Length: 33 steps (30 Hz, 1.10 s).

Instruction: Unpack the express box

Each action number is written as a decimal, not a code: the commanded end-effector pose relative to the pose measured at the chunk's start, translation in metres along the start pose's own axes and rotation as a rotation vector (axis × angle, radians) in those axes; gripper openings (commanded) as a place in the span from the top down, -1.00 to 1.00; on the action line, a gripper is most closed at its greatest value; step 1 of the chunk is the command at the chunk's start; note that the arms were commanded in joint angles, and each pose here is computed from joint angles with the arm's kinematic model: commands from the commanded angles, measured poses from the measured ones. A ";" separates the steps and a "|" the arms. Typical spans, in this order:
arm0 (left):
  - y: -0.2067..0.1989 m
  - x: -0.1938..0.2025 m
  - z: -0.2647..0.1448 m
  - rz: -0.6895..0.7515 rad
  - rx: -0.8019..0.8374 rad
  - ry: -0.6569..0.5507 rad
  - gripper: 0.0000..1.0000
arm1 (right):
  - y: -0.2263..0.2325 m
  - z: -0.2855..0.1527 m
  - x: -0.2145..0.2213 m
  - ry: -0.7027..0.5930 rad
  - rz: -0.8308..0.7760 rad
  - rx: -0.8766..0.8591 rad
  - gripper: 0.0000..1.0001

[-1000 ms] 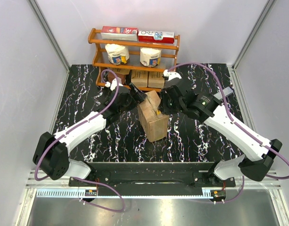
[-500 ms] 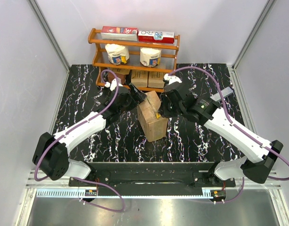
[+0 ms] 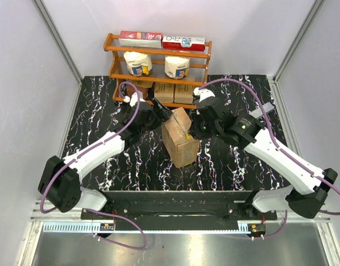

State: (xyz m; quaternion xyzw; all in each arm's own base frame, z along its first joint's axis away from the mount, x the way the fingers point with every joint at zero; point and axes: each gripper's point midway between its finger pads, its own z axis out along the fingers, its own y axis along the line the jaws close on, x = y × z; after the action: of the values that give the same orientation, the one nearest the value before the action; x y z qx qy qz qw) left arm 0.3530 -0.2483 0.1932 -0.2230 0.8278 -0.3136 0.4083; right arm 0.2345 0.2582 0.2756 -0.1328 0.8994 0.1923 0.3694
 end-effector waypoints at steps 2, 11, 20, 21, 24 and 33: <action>0.061 -0.005 0.007 0.080 -0.218 -0.062 -0.66 | -0.005 -0.042 0.039 0.138 -0.037 -0.060 1.00; 0.064 -0.004 0.011 0.094 -0.230 -0.056 -0.61 | -0.012 -0.053 0.051 0.164 -0.031 -0.053 1.00; 0.039 -0.012 0.007 0.134 -0.131 -0.066 -0.68 | -0.020 -0.042 0.064 0.184 -0.029 -0.022 1.00; 0.033 -0.019 0.002 0.136 -0.116 -0.084 -0.70 | -0.018 -0.041 0.058 0.163 -0.029 -0.025 1.00; 0.015 -0.039 -0.015 0.159 -0.062 -0.138 -0.79 | -0.016 -0.038 0.048 0.129 -0.022 -0.023 1.00; -0.035 -0.045 -0.045 0.221 0.203 -0.123 -0.89 | -0.011 -0.033 0.026 0.060 -0.034 -0.015 1.00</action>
State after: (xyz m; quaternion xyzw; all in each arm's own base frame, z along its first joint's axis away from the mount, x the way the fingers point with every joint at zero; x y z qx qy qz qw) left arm 0.3466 -0.2080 0.2245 -0.1612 0.8175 -0.2648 0.4854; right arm 0.1972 0.2308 0.2753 -0.1479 0.9060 0.2031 0.3405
